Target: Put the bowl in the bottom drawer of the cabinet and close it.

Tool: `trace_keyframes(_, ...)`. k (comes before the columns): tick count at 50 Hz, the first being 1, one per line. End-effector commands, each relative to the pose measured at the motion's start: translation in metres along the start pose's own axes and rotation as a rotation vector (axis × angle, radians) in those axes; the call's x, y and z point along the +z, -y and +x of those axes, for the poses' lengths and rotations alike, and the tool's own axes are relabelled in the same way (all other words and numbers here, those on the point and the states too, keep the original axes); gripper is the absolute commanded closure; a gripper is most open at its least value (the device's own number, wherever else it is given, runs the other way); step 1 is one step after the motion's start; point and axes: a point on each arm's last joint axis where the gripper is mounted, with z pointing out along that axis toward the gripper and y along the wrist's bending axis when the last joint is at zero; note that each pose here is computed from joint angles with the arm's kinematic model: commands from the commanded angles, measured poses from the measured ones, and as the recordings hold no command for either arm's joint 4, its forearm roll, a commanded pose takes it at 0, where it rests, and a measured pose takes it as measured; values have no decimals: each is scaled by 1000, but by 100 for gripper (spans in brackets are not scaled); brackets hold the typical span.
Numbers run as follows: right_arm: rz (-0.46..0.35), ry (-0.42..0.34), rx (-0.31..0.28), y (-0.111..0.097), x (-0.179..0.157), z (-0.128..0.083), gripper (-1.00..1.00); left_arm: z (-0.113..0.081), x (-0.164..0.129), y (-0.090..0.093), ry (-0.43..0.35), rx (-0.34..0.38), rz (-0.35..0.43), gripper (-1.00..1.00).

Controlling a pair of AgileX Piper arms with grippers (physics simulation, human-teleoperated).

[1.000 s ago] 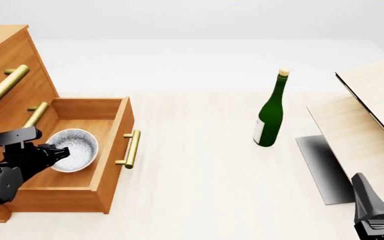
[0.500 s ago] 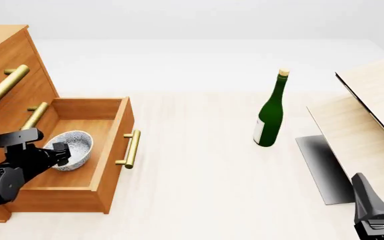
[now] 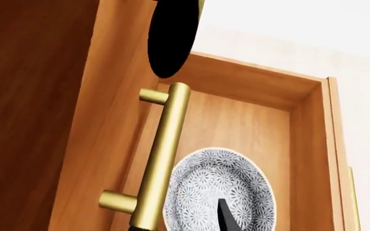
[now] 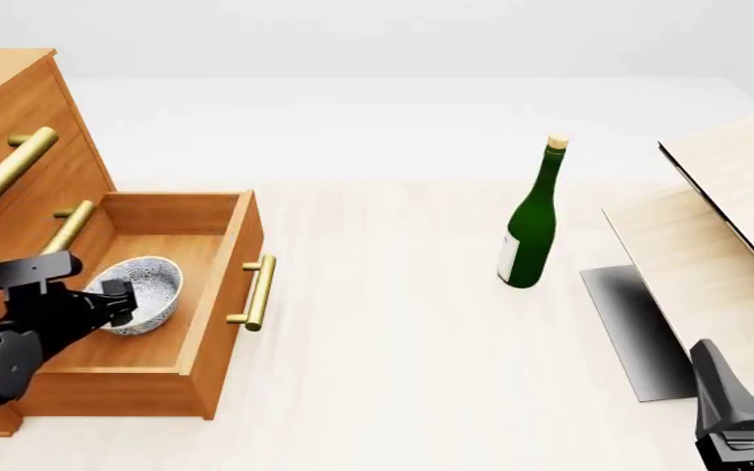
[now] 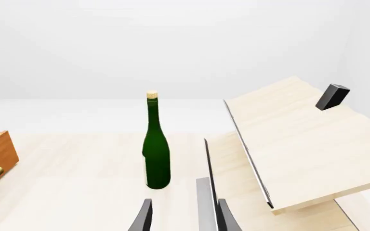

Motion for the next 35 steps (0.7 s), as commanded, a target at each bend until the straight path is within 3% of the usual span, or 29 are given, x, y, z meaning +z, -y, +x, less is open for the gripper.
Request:
trace_keyframes(1, 0, 0, 0, 0, 0, 0, -100, -2, -8, 1, 11, -2, 3, -100)
trace_keyframes(35, 0, 0, 0, 0, 0, 0, -100, -15, -37, 8, 56, -4, 31, -100)
